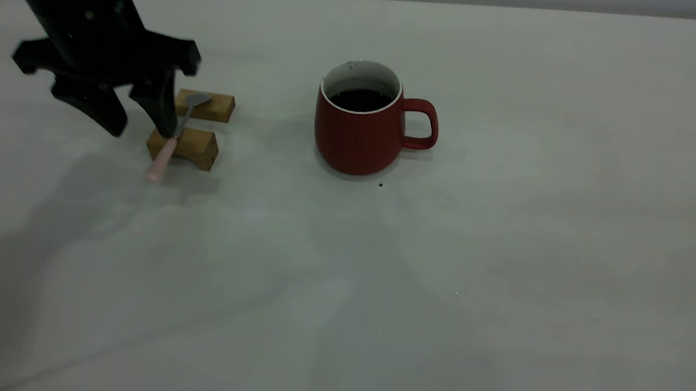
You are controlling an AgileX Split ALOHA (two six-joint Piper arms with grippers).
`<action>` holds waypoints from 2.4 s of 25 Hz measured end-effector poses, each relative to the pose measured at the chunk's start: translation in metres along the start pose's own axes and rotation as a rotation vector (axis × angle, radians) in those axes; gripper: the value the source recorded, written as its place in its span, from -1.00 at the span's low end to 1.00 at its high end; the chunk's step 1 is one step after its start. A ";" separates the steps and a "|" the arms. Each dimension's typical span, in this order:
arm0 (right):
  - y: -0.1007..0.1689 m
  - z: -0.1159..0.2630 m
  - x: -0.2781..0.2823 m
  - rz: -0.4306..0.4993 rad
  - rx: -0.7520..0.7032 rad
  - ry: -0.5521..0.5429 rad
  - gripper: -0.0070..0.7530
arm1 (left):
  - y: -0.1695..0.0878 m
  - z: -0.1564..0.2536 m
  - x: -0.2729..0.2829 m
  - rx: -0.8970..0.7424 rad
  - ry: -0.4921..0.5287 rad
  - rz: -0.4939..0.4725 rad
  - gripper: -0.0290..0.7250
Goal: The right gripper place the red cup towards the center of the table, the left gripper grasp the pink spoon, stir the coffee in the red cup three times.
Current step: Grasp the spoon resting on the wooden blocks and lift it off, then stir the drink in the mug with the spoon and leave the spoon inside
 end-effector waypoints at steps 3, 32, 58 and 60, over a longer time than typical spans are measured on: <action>0.000 0.000 0.000 0.000 0.000 0.000 0.31 | -0.001 -0.003 -0.013 0.001 0.015 -0.006 0.52; 0.000 0.000 0.000 0.000 0.000 0.000 0.31 | -0.028 -0.006 0.012 0.272 0.097 0.156 -0.56; 0.000 0.000 0.000 0.000 0.000 -0.001 0.31 | -0.137 -0.016 0.089 1.682 0.898 0.831 -0.56; 0.000 0.000 0.000 0.000 0.000 -0.001 0.31 | -0.138 -0.017 0.087 1.705 0.876 0.826 -0.56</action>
Point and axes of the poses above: a point on each arm's last joint axis where the gripper is mounted, x pointing back along that axis away from the gripper, y along the wrist's bending axis when the last joint is at zero, z = x × y, the point moved 3 cm from there along -x, pointing out along that axis toward the gripper, and after that the axes turned 12 degrees about x, right-handed, at the moved point
